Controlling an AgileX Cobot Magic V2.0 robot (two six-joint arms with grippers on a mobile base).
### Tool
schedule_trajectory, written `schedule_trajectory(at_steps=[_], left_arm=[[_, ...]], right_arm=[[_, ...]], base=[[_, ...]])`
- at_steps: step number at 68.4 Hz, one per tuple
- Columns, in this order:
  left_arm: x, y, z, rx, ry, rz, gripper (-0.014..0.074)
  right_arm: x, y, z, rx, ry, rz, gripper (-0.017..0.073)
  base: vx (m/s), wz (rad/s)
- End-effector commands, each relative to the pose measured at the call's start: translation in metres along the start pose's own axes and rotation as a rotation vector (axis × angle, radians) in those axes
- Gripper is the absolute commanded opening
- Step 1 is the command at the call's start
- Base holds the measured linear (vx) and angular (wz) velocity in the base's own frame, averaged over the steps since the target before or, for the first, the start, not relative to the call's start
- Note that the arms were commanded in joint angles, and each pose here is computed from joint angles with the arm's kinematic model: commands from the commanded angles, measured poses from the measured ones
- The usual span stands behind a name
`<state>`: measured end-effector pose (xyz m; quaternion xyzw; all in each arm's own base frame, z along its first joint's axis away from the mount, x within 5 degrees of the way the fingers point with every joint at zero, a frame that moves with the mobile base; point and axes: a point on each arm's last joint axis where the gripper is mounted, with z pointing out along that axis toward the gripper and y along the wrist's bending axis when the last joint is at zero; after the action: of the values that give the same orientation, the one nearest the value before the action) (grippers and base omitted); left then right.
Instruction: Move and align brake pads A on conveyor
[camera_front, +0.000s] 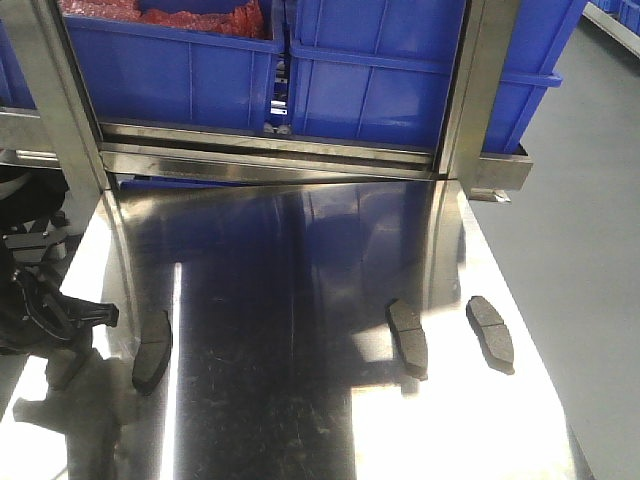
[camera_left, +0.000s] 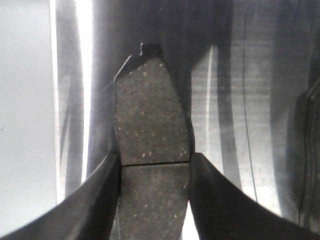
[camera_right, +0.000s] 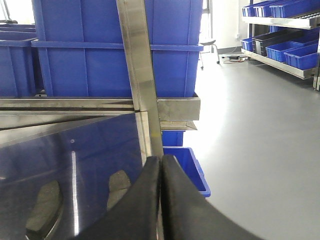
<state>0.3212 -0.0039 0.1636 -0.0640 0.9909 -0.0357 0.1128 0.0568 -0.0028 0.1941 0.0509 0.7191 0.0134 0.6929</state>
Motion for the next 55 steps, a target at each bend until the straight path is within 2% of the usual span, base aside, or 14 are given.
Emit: schedule_trajectory(at_steps=[1,23,33,55], left_arm=[[-0.009,-0.004,-0.028,0.016,-0.117,0.004,0.0174],[0.002,-0.003,-0.045,0.022,-0.194,0.015,0.0174],[0.009,-0.003,-0.060,0.029,-0.265,0.018,0.0176],[0.058,0.001,-0.110,0.064,-0.466,0.007,0.0177]], right_arm=[[-0.001,0.000,0.000,0.002,-0.073,-0.008,-0.0010],[-0.001,0.000,0.000,0.002,-0.072,-0.008,-0.0010],[-0.001,0.000,0.000,0.002,-0.072,-0.008,-0.0010],[-0.001,0.000,0.000,0.002,-0.072,-0.008,-0.0010]], base=[[0.00,0.00],[0.00,0.00],[0.00,0.00],[0.00,0.00]])
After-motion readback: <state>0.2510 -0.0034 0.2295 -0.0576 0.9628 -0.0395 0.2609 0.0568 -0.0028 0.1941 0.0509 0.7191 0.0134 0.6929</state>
